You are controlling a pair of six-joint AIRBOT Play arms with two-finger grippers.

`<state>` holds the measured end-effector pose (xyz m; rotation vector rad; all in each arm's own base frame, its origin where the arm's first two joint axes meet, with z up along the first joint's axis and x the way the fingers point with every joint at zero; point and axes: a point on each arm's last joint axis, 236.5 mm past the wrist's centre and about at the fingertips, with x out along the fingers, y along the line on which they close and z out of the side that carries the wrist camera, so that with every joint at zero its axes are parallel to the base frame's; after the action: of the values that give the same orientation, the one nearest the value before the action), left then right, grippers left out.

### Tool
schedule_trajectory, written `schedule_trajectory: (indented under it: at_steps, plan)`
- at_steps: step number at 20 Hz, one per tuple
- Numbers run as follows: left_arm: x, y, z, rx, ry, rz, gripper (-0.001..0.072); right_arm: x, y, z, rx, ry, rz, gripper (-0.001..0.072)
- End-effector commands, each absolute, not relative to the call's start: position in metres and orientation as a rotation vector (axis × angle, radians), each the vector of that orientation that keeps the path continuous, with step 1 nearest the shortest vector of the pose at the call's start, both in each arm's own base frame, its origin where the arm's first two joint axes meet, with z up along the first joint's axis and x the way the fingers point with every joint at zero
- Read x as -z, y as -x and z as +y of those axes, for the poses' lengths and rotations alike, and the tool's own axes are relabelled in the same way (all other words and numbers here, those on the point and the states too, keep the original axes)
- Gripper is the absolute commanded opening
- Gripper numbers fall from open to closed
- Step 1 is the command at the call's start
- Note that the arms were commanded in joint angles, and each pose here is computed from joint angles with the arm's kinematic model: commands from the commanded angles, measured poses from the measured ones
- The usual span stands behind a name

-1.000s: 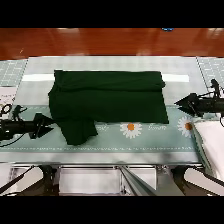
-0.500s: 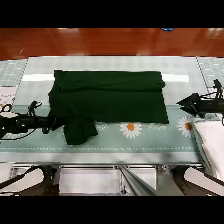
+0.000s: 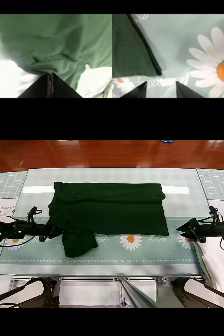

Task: Fold the shirts.

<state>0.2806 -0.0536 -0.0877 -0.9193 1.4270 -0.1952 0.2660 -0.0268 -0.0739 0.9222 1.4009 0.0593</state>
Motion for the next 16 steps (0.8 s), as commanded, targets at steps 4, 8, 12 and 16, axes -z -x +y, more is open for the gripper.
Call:
schedule_trajectory:
  at_steps: [4, 8, 12, 16]
  plan:
    - [0.078, -0.286, -0.054, 0.219, 0.910, 1.419, 0.0021, 0.094, -0.269, 0.012, -0.129, -0.915, 1.479, 0.0416]
    - [0.078, -0.286, -0.053, 0.218, 0.910, 1.418, 0.0021, 0.111, -0.289, 0.040, -0.160, -0.935, 1.473, 0.0416]
    - [0.077, -0.288, -0.052, 0.217, 0.907, 1.411, 0.0021, 0.104, -0.312, 0.048, -0.199, -0.899, 1.422, 0.0093]
    - [0.054, -0.317, -0.041, 0.231, 0.860, 1.333, 0.0021, 0.073, -0.325, 0.042, -0.306, -0.771, 1.423, 0.0029]
